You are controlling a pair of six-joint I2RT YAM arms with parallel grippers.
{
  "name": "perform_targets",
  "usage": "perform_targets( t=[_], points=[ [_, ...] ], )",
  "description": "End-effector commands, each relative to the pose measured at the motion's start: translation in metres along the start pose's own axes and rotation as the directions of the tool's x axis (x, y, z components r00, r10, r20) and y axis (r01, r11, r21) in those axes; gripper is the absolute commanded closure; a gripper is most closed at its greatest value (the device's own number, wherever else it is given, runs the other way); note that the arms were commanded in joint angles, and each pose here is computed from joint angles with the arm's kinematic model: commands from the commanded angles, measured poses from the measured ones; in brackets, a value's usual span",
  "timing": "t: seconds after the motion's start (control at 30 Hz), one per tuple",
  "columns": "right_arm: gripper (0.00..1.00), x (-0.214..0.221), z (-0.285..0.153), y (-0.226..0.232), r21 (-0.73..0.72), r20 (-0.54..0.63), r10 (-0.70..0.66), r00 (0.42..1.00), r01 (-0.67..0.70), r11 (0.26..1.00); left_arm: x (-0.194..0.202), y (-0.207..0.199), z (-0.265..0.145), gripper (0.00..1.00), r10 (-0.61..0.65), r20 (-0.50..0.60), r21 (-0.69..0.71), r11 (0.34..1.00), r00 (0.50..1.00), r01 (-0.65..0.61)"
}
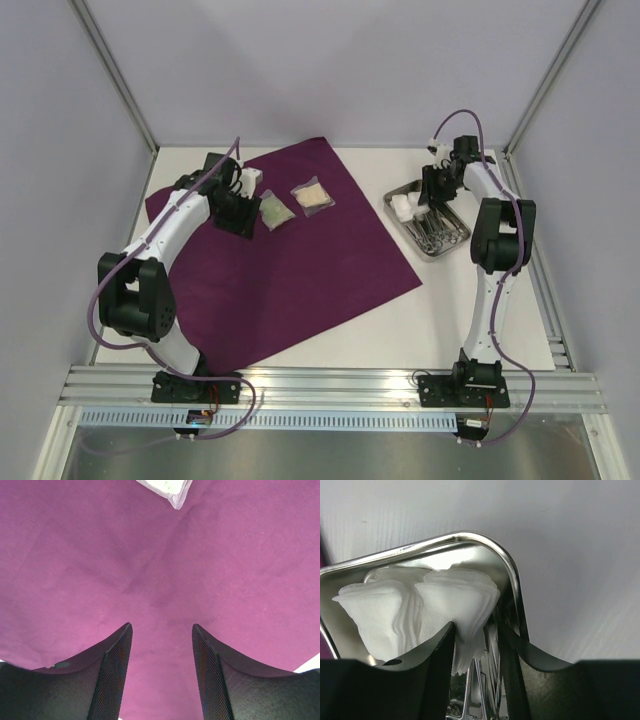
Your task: Prepare the surgical pack
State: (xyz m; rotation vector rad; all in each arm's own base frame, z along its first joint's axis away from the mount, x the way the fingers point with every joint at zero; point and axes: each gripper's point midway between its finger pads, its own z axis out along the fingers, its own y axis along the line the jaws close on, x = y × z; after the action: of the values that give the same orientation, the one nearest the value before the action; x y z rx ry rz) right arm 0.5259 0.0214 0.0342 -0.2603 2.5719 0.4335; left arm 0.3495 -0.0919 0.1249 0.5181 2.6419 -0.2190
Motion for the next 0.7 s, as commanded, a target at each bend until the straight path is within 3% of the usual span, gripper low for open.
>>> perform_targets(
  t=[0.0, 0.43, 0.53, 0.67],
  points=[
    [0.57, -0.02, -0.018, -0.006, 0.057, 0.043, -0.047, 0.998, 0.045, 0.997, -0.015, 0.0, -0.008, 0.4, 0.018, 0.043, 0.003, 1.0, 0.999, -0.019],
    [0.46, -0.065, -0.087, 0.015, 0.127, 0.175, -0.085, 0.981, 0.063, 0.99, -0.016, 0.0, -0.011, 0.4, 0.009, 0.053, -0.002, 1.0, 0.999, -0.009],
    [0.45, -0.075, -0.104, 0.023, 0.143, 0.216, -0.075, 0.974, 0.044, 0.989, -0.033, 0.006, -0.012, 0.39, 0.012, 0.102, -0.031, 0.999, 0.995, -0.009],
    [0.45, -0.07, -0.114, 0.034, 0.149, 0.254, -0.013, 0.967, -0.026, 0.989, -0.076, 0.016, 0.002, 0.24, -0.005, 0.173, -0.056, 0.998, 0.985, 0.015]
  ],
)
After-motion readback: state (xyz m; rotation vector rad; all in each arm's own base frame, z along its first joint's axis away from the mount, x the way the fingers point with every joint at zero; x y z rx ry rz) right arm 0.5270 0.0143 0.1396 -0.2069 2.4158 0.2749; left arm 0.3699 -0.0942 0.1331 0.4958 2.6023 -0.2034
